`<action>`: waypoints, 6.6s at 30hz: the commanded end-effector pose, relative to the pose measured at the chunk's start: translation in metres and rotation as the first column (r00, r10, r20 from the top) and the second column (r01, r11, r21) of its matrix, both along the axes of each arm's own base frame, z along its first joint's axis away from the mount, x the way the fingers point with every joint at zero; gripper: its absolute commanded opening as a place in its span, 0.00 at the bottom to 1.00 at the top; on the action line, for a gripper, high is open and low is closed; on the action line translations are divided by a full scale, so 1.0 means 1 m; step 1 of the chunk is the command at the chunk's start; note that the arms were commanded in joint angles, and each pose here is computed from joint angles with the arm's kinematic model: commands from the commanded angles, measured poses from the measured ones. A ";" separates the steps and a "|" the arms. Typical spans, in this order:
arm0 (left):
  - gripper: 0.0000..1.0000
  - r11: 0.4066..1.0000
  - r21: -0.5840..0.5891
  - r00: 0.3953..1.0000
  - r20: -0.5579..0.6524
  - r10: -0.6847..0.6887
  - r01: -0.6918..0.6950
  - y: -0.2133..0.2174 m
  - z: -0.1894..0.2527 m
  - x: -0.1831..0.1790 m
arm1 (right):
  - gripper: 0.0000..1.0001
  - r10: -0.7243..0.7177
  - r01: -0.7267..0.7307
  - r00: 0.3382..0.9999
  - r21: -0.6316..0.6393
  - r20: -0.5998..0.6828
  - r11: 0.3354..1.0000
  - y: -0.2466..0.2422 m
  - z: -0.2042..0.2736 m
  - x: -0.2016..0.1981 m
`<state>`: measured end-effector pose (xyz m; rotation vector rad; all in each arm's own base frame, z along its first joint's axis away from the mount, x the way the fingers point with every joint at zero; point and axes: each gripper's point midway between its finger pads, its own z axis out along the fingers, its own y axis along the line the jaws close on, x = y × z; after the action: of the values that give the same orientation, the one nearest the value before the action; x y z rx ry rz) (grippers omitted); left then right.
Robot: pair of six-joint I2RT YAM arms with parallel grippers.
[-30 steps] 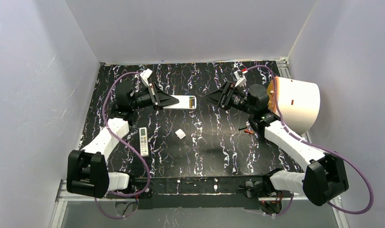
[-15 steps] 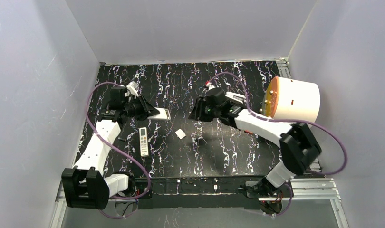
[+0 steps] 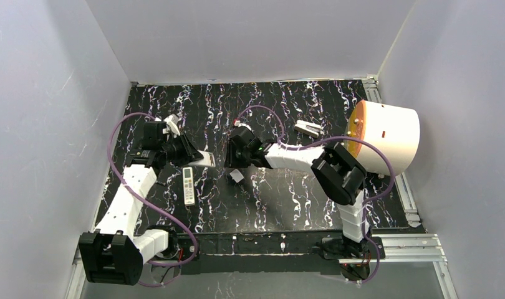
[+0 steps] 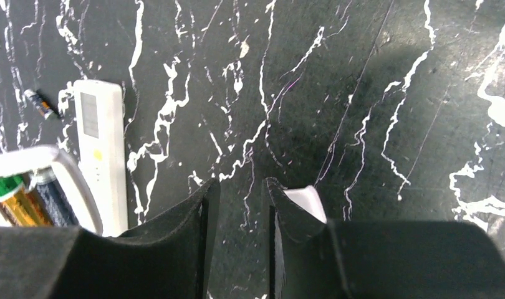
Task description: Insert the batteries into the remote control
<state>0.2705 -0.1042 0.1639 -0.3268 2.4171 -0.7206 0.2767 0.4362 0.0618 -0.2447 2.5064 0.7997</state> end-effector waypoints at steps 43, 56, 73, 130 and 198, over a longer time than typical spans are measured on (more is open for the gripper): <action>0.00 0.999 -0.033 0.998 -0.036 -0.042 0.041 -0.007 -0.013 0.000 | 0.75 0.367 -0.344 0.925 -0.186 0.103 0.920 -0.051 -0.013 -0.056; 0.00 0.999 0.045 1.000 -0.020 -0.019 0.020 0.006 -0.013 0.000 | 0.84 0.581 -0.460 0.788 -0.431 0.204 0.776 -0.042 -0.010 -0.071; 0.00 0.998 0.044 0.999 -0.036 -0.041 0.043 0.004 -0.019 -0.002 | 0.71 0.650 -0.539 0.752 -0.468 0.107 0.700 -0.038 -0.037 -0.078; 0.00 0.739 -0.416 0.753 -0.170 -0.636 0.530 -0.102 -0.031 -0.061 | 0.43 0.678 -0.564 0.606 -0.376 0.416 0.735 -0.080 0.062 -0.109; 0.00 0.689 -0.419 0.719 -0.111 -0.686 0.592 -0.110 -0.019 -0.072 | 0.41 0.722 -0.628 0.543 -0.364 0.429 0.688 -0.070 0.053 -0.117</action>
<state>0.2079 -0.2100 0.1260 0.3202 2.6969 -1.4575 0.1621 0.3555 0.1105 -1.3678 1.9175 0.6033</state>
